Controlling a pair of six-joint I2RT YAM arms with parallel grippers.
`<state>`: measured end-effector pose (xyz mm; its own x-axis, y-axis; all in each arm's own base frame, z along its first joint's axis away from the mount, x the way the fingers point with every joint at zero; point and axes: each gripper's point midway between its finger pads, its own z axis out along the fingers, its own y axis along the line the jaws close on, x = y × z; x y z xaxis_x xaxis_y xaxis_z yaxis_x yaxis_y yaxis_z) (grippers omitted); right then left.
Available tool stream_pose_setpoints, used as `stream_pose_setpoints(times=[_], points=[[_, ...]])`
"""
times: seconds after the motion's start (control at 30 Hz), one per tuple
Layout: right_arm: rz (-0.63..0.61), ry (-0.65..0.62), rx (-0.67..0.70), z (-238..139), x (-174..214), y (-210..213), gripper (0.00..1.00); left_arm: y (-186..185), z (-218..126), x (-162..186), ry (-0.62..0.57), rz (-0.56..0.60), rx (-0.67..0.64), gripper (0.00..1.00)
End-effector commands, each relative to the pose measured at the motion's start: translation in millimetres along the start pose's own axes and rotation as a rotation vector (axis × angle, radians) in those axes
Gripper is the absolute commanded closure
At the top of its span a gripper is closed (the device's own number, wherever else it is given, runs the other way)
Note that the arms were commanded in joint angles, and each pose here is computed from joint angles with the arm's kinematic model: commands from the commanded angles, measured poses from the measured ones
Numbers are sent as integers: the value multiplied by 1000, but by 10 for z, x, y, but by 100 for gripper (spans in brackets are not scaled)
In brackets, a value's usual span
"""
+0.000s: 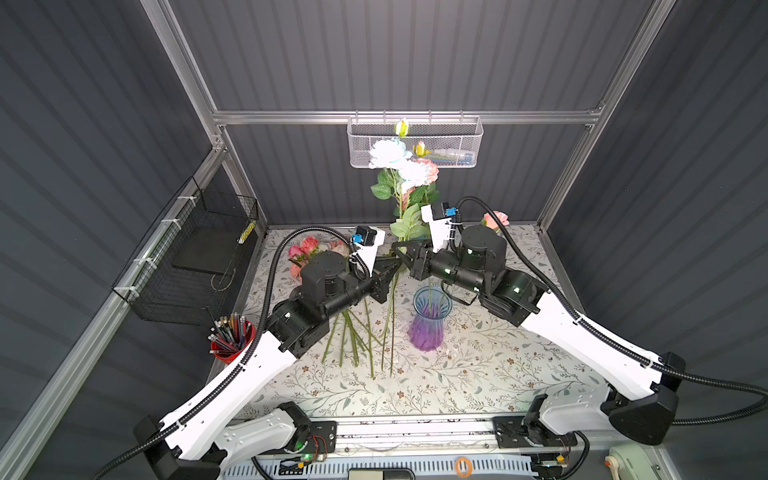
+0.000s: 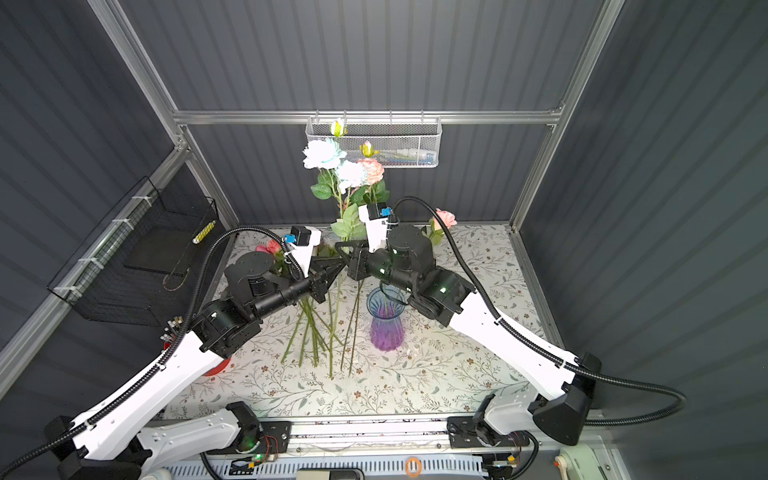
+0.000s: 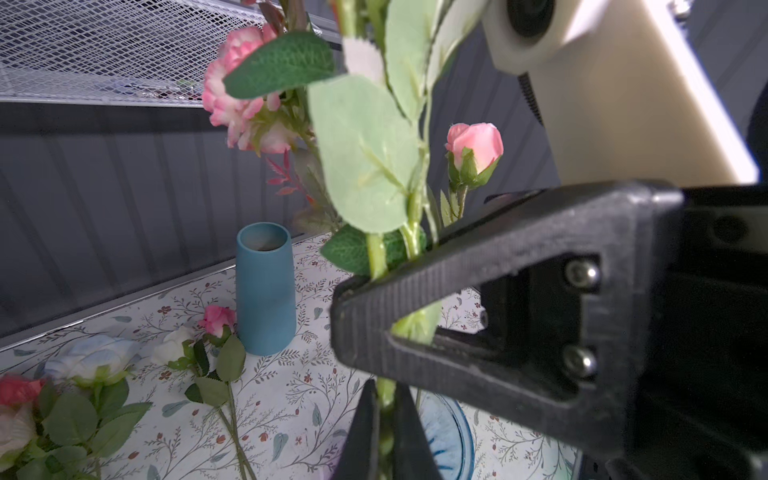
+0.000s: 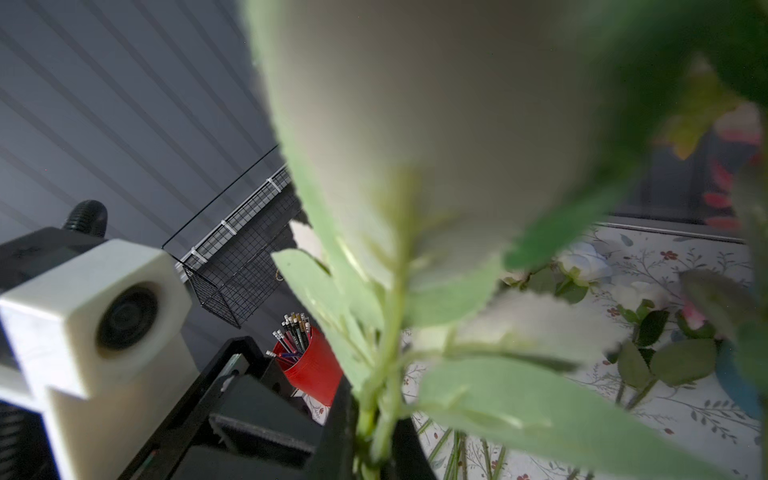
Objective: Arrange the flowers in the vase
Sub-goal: 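Close right gripper on the white flower stem while left gripper opens and withdraws, then lower the white flower stem into the purple-blue glass vase with right gripper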
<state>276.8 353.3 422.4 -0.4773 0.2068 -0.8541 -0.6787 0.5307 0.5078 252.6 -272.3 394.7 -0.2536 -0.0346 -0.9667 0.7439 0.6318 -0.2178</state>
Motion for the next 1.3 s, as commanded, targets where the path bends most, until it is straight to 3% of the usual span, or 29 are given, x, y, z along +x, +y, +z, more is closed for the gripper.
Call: stream_pose_setpoints(times=[0.0, 0.07, 0.2, 0.37, 0.6, 0.83, 1.13, 1.27], points=[[-5, -33, -39, -31, -130, 134, 93, -27, -71, -102, -50, 8, 1, 73], [-14, -38, -30, -30, -144, 127, 93, -4, -102, -75, -46, 13, -12, 38], [-72, -55, -7, -55, -224, 153, 93, 99, -271, 72, -23, 21, -73, 29], [-174, -87, 53, -195, -388, 142, 92, 354, -656, 290, -27, -12, -222, 9], [-283, -155, 151, -535, -605, 79, 91, 614, -1137, 384, -101, -55, -385, 3], [-366, -237, 273, -903, -783, -56, 90, 954, -1337, 400, -140, -103, -604, 1], [-452, -207, 391, -902, -636, -336, 89, 987, -1218, 519, -108, -107, -608, 1], [-416, -222, 414, -846, -471, -494, 89, 988, -1186, 524, -102, -104, -606, 1]])
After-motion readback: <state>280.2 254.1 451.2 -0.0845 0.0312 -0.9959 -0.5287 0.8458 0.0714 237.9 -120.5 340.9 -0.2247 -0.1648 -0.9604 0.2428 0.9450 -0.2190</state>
